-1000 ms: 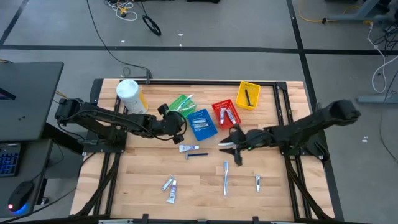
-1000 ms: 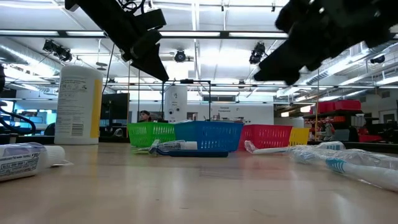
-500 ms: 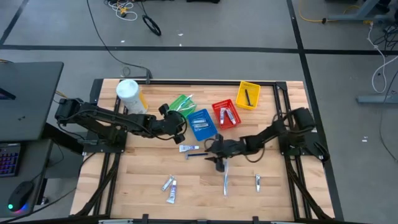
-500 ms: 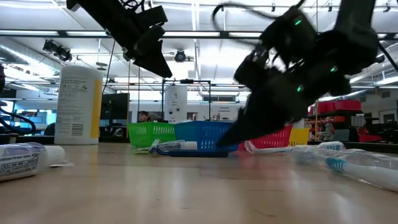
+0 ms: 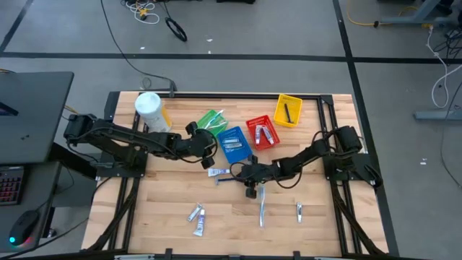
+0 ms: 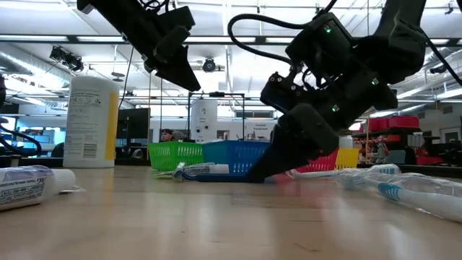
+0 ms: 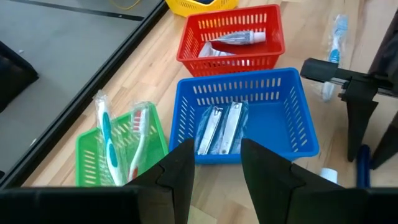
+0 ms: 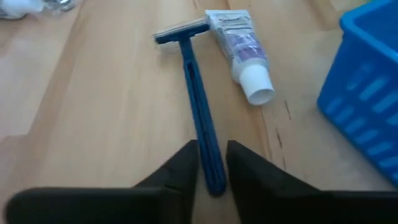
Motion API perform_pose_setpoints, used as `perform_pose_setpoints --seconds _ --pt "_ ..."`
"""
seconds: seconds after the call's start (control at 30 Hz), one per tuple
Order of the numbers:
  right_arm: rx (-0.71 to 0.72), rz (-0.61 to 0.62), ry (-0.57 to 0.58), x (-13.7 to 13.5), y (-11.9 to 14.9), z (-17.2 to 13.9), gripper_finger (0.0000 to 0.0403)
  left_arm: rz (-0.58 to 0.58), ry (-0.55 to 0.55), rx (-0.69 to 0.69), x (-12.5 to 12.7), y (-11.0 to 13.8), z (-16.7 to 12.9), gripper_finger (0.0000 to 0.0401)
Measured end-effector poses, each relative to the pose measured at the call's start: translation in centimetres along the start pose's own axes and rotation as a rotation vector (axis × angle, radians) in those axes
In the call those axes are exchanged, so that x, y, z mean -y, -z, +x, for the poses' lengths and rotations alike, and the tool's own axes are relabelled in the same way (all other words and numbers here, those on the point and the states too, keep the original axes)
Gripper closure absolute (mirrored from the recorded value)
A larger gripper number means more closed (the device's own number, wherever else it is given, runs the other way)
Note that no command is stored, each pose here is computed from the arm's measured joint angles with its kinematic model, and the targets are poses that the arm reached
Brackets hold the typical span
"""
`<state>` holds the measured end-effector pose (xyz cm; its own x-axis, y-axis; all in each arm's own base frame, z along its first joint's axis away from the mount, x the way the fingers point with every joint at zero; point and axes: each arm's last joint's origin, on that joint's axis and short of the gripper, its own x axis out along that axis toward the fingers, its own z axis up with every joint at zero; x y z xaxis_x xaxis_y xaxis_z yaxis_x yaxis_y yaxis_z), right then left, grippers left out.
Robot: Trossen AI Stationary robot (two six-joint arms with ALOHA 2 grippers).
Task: Pick & Place Travel size toiletries
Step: Put the black razor into the yellow bin
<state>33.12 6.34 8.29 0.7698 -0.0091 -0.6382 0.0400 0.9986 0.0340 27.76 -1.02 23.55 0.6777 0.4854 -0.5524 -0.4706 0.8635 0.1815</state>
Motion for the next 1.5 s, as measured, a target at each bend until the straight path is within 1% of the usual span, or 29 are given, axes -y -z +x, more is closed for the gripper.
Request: perform_pose_setpoints --seconds 0.1,0.17,0.3,0.4,0.57,0.63,0.7,0.8,0.87,0.93,0.97,1.03,1.1,1.2,1.3,1.43,1.5 --pt "0.004 0.021 0.001 0.1 -0.1 0.0 0.0346 0.000 0.000 0.000 0.0 0.0 0.0 0.0263" --pt "0.006 0.017 -0.004 0.0 -0.3 -0.3 0.0357 0.000 0.000 0.000 0.0 0.0 0.0 0.0263" --pt "-0.012 0.008 -0.018 0.0 -0.8 -1.2 0.0362 -0.002 0.001 -0.001 0.0 0.0 0.0 0.0263" --pt "0.006 0.008 -0.021 0.0 -1.8 -2.4 0.0362 -0.002 0.007 -0.002 0.1 0.0 0.0 0.0263" --pt "-0.011 -0.021 -0.005 0.1 -3.5 -5.8 0.0364 -0.003 0.041 -0.009 0.2 0.0 0.0 0.0263" --pt "-0.012 -0.033 0.061 0.5 -4.1 -7.5 0.0364 -0.004 0.046 -0.008 0.2 0.0 0.0 0.0263" --pt "-0.024 -0.042 0.171 1.1 -4.6 -9.4 0.0364 -0.006 0.047 -0.005 0.2 0.0 0.0 0.0263" --pt "-0.055 -0.049 0.409 2.5 -4.7 -12.2 0.0365 -0.006 0.047 -0.004 0.2 0.0 0.0 0.0263" --pt "-0.089 -0.012 0.585 3.8 -4.3 -13.9 0.0365 -0.005 0.047 -0.004 0.2 0.0 0.0 0.0263" --pt "-0.123 0.081 0.719 5.3 -3.8 -15.3 0.0365 -0.004 0.047 -0.004 0.2 0.0 0.0 0.0263" --pt "-0.134 0.156 0.778 6.2 -3.5 -15.9 0.0365 -0.005 0.047 -0.003 0.2 0.0 0.0 0.0263" --pt "-0.161 0.321 0.874 7.7 -2.7 -16.8 0.0364 -0.006 0.048 -0.001 0.2 -0.1 0.0 0.0263" --pt "-0.186 0.443 0.953 9.1 -1.8 -17.2 0.0363 -0.008 0.048 0.003 0.2 -0.1 0.0 0.0263" --pt "-0.206 0.537 1.023 10.8 -0.3 -17.0 0.0362 -0.014 0.050 0.012 0.2 -0.2 0.0 0.0263" --pt "-0.198 0.618 1.032 12.5 1.1 -16.5 0.0362 -0.019 0.052 0.021 0.2 -0.3 0.0 0.0263" --pt "-0.134 0.641 1.049 14.3 2.2 -15.9 0.0361 -0.023 0.054 0.026 0.3 -0.4 0.0 0.0263" --pt "-0.114 0.639 1.034 15.1 2.4 -15.8 0.0361 -0.026 0.055 0.034 0.3 -0.4 0.0 0.0263"
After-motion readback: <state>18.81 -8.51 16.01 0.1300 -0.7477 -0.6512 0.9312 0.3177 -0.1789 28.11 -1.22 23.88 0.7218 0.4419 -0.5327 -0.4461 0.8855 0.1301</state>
